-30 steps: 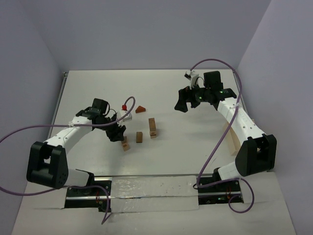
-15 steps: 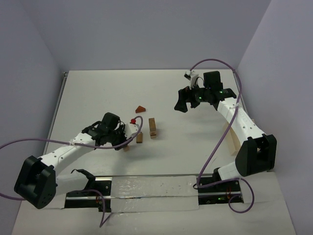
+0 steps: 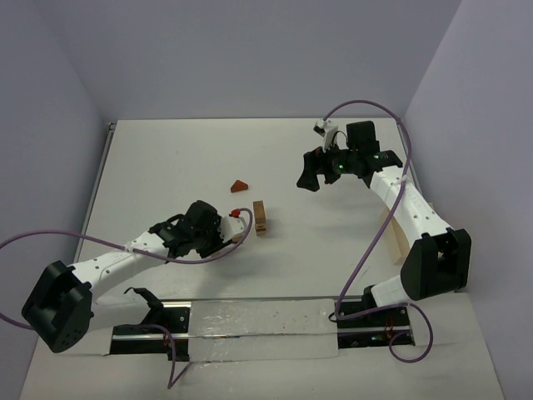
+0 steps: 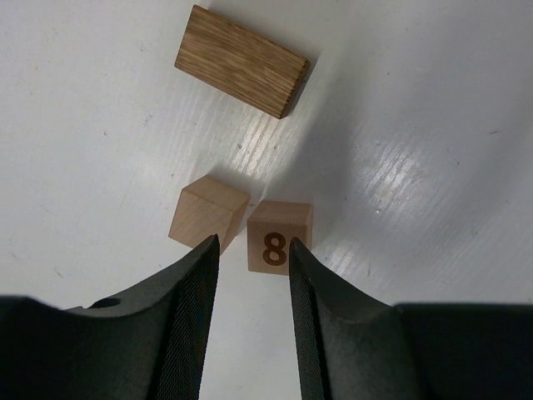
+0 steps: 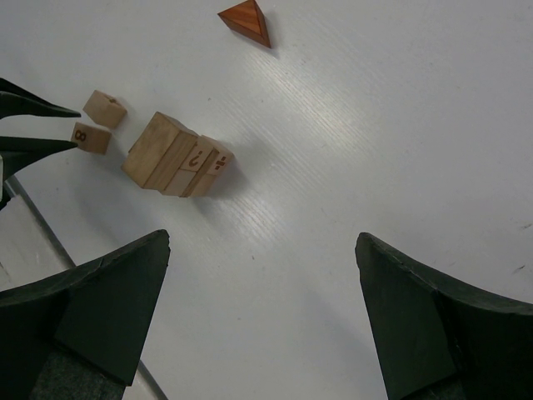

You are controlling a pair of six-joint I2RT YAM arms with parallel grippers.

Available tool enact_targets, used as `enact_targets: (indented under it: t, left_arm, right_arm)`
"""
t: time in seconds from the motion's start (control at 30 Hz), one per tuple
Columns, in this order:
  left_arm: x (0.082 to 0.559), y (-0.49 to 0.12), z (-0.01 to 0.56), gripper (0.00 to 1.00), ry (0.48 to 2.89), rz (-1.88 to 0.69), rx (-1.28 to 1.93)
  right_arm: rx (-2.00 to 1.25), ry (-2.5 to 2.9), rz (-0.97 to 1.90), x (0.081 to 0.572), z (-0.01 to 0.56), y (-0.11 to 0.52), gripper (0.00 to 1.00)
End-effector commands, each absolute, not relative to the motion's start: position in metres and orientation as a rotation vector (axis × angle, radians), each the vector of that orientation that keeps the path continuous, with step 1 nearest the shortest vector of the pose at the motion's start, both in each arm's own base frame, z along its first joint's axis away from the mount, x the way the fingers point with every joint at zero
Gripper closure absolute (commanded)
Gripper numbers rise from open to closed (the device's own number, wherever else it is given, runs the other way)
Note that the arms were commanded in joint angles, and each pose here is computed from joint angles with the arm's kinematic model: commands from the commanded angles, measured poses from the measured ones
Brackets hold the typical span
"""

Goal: Build the wood block tower

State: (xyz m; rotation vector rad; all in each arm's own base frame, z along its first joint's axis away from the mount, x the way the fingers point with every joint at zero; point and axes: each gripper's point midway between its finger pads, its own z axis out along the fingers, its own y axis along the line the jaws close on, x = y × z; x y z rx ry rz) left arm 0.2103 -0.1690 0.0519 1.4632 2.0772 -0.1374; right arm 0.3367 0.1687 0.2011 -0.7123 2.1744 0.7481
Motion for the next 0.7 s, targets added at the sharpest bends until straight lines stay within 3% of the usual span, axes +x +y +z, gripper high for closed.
enact_targets:
  t: [0.0, 0.67]
  left_arm:
    - [0.217, -0.174, 0.058, 0.54, 2.051, -0.120, 1.424]
    - [0.187, -0.180, 0.041, 0.52, 2.108, -0.263, 1.535]
  right_arm:
    - [-0.730, 2.119, 0.751, 0.334, 0.219, 0.172, 0.00]
    - [-0.732, 2.119, 0.753, 0.334, 0.220, 0.172, 0.00]
